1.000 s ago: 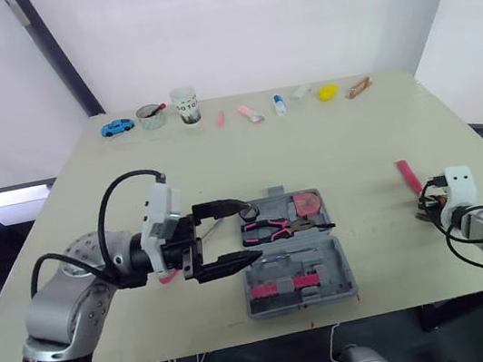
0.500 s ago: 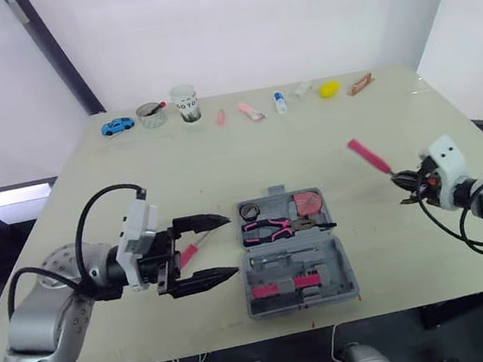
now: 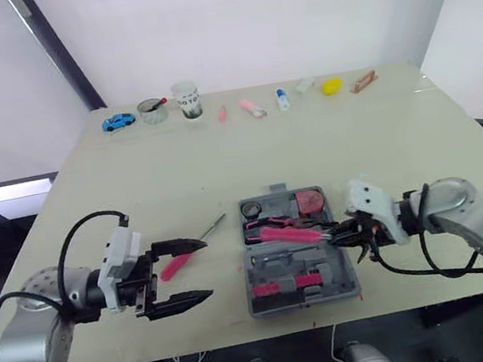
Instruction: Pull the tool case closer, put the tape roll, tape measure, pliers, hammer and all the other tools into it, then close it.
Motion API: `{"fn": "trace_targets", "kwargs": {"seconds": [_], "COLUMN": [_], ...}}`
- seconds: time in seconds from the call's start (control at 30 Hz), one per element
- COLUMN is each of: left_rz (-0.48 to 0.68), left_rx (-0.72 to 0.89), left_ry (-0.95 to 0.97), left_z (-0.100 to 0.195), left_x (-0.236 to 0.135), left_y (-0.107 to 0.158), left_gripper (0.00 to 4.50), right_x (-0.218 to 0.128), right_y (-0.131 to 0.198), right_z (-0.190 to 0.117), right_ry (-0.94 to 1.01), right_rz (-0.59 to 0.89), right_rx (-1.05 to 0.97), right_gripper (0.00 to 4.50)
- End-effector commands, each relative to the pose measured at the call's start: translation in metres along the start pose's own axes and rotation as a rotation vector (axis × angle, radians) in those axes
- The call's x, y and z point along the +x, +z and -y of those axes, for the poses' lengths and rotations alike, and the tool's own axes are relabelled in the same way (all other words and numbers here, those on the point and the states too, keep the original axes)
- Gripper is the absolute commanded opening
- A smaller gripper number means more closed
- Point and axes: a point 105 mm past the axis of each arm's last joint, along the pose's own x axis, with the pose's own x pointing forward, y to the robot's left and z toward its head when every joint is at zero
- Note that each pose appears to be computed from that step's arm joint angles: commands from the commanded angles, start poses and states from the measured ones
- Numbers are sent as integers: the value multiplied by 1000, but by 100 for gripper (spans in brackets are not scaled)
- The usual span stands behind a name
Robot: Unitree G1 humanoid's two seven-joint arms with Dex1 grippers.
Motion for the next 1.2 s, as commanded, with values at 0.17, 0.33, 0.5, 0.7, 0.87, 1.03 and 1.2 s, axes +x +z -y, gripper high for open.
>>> {"fn": "trace_targets", "kwargs": {"seconds": [0.17,0.33,0.5,0.7,0.87,1.03,1.2], "left_rz": [-86,-93,-94,-90,-88,-87,-84], "left_rx": [43,39,41,46,46,45,47], "left_ry": [3,8,10,11,11,13,13], "left_z": [0,0,0,-1,-1,-2,-2], "left_x": [-20,-23,-24,-24,-23,-23,-23], "left_y": [-17,-20,-17,-14,-14,-14,-14], "left_gripper": [450,450,450,450,450,450,450], "right_x": [31,49,59,61,57,52,53], "right_y": [15,16,10,8,7,6,4], "right_z": [-14,-16,-10,-3,1,3,0], "right_ry": [88,107,102,88,82,77,87], "right_rz": [-111,-161,-203,-211,-208,-214,-226], "right_rx": [-223,-295,-332,-337,-325,-317,-317], "right_gripper": [2,2,2,2,2,2,2]}}
